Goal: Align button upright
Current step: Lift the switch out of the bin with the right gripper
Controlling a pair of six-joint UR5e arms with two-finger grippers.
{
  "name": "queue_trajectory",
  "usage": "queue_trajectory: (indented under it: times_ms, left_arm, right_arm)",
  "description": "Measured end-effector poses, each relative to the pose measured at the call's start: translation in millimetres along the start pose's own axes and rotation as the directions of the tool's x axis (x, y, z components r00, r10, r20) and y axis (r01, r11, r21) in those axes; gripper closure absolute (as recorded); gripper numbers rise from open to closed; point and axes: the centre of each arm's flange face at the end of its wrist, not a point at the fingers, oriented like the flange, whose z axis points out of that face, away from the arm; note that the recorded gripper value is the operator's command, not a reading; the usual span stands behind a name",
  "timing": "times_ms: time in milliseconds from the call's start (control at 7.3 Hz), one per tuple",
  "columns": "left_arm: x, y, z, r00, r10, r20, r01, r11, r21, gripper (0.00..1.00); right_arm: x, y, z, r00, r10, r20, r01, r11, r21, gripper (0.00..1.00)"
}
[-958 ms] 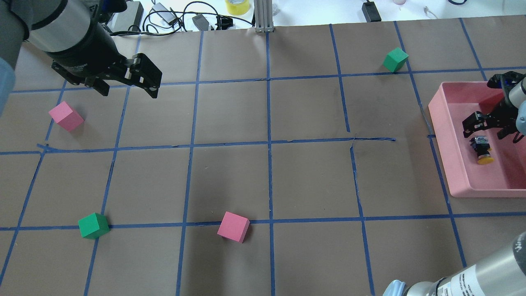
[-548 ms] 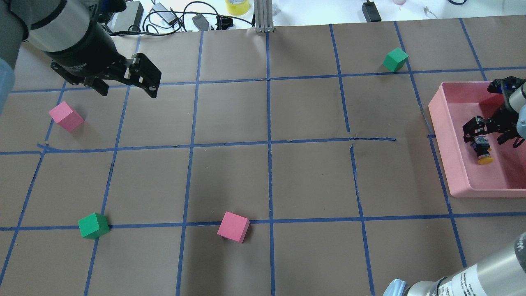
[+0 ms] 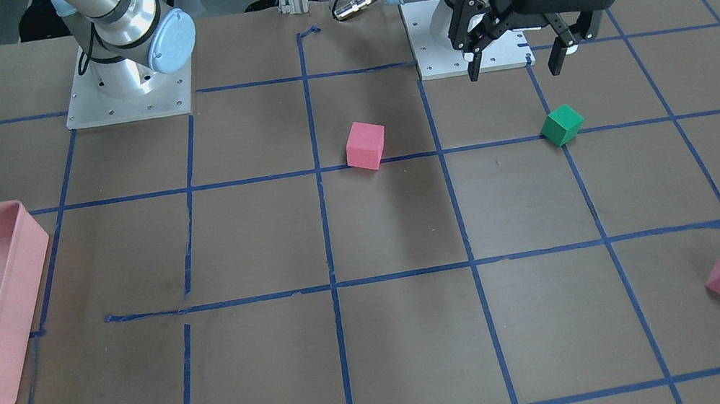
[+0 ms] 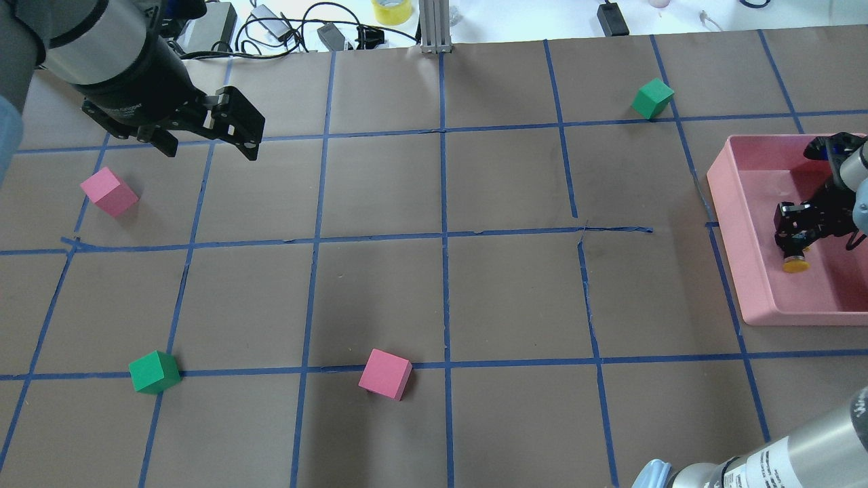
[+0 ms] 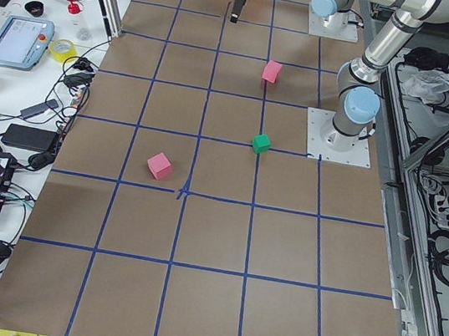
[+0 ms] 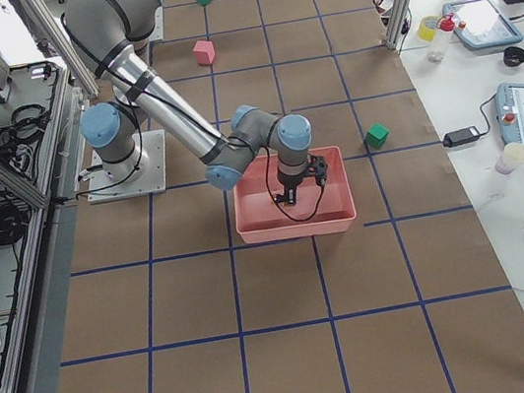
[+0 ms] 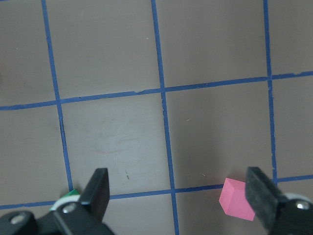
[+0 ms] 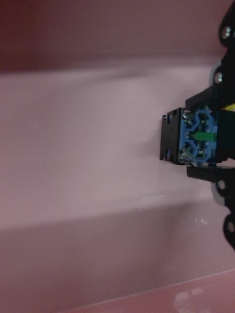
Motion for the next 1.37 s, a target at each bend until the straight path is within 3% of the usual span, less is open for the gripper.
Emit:
queue_trajectory:
  times_ms: [411, 821, 1095, 1369]
  left_arm:
    - [0, 0, 1, 1.0, 0.0, 0.0, 0.0, 1.0, -0.001, 0.0]
    - [0, 1, 1, 1.0, -0.001, 0.001, 0.001, 1.0, -0.006, 0.0]
    - [0, 1, 1, 1.0, -0.001, 0.0, 0.001, 1.0, -0.006, 0.0]
    - [0, 1, 1, 1.0, -0.001, 0.0, 0.001, 1.0, -0.006, 0.0]
  right_arm:
    - [-3, 4, -48, 1.0, 0.003, -0.018, -0.002, 0.999, 0.04, 1.0]
    - [-21, -19, -150, 0.998, -0.056, -0.001, 0.056, 0.998, 0.019, 1.0]
    - [-70, -36, -204, 0.99, -0.139, 0.003, 0.139, 0.99, 0.002, 1.0]
    - [-163, -46, -230, 0.98, -0.199, -0.004, 0.199, 0.98, 0.026, 1.0]
